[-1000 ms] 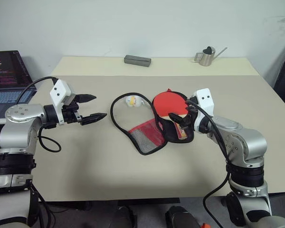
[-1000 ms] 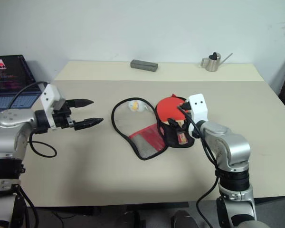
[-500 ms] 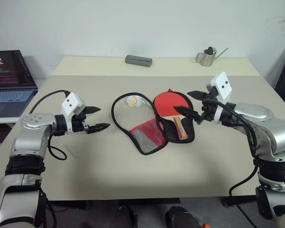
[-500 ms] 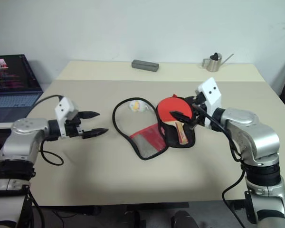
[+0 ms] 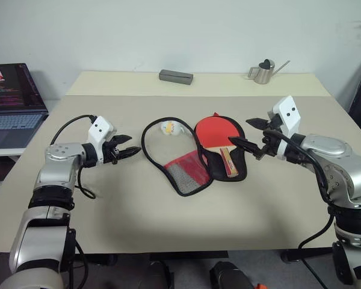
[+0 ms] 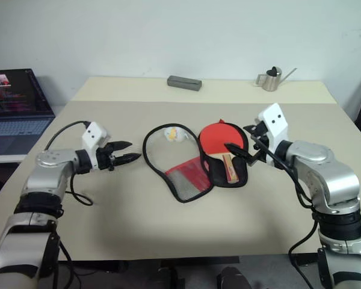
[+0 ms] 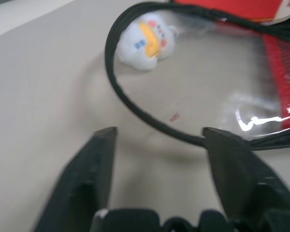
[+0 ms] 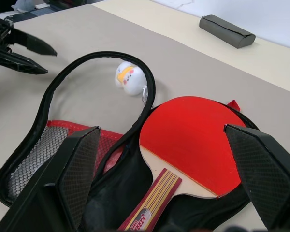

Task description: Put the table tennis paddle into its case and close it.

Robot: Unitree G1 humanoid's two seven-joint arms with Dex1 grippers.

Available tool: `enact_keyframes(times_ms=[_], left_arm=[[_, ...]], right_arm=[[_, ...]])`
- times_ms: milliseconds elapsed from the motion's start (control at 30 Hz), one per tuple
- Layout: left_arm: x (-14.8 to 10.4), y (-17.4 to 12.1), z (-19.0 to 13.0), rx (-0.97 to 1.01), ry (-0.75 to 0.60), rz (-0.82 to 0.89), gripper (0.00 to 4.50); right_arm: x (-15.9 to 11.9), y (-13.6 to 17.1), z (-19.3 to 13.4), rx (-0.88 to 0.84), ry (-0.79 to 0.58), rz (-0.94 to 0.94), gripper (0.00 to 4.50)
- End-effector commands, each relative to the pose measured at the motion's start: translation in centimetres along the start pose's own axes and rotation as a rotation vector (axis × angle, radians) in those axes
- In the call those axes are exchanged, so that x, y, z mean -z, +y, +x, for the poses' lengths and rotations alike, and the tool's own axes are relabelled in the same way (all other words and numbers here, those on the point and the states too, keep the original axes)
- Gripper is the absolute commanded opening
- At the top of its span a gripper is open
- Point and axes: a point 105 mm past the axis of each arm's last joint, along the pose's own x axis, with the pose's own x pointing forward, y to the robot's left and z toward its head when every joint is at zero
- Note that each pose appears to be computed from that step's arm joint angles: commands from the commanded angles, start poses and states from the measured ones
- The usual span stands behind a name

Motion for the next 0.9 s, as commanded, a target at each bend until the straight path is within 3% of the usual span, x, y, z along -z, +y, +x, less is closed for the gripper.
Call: enact_keyframes(times_ms=[33, 167, 500, 667, 900], left_arm=[[-0.9, 1.1, 0.4, -0.064, 0.007, 0.057, 1.37], [-0.1, 2.6, 1.6, -0.196, 0.067, 0.073, 0.05], [-0.4, 1.8, 5.8, -0.270, 0.079, 0.061, 0.05], [-1.3, -0.2, 7.8, -0.181, 0.023, 0.023, 0.05], [-3.7, -1.5, 7.6, -0.026, -0.116, -0.001, 0.05]], right_arm=[[-1.6, -0.3, -0.9, 0.027, -0.056, -0.033, 4.50], [-2.0, 0.4, -1.0, -0.011, -0.086, -0.026, 4.50], [-2.2, 1.3, -2.1, -0.065, -0.095, -0.022, 4.50], [-2.1, 1.3, -2.7, -0.042, -0.094, -0.020, 4.50], [-1.9, 1.3, -3.4, -0.019, -0.092, -0.014, 4.50]])
